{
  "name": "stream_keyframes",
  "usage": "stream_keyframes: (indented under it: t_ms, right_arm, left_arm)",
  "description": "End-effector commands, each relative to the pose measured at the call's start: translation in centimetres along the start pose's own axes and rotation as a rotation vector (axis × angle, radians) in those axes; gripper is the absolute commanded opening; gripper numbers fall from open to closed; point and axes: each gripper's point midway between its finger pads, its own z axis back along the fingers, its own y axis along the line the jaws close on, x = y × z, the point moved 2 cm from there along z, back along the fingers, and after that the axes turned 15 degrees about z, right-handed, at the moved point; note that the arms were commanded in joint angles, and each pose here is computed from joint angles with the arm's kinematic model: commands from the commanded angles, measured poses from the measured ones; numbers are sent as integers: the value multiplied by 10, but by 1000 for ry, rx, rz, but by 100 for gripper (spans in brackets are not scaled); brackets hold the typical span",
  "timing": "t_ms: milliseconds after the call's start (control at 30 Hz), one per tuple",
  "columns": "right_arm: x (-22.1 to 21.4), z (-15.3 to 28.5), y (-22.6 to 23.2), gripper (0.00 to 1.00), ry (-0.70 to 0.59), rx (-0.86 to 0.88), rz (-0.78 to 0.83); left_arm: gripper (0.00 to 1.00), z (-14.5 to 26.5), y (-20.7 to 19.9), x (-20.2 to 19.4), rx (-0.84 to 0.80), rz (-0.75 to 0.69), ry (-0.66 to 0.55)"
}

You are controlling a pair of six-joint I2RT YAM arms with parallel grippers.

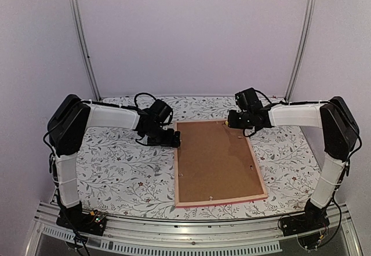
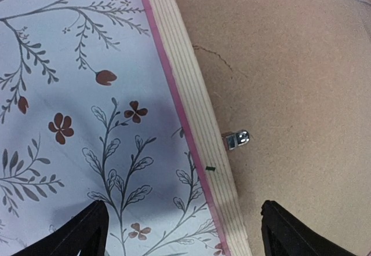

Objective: Take the photo out of the frame

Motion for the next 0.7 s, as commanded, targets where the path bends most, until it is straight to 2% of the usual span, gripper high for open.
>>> stream_keyframes:
  t_ms: [0, 267, 667]
  right_arm:
    - [10, -12, 12, 0, -23, 61, -1]
    - [2, -25, 29, 0, 8, 137, 3]
    - [-5, -14, 42, 0, 23, 170, 47]
  left_arm:
    - [93, -3, -4, -2, -7, -3, -5]
    - [93, -7, -8, -2, -18, -4, 2]
    - [93, -10, -10, -2, -19, -9, 4]
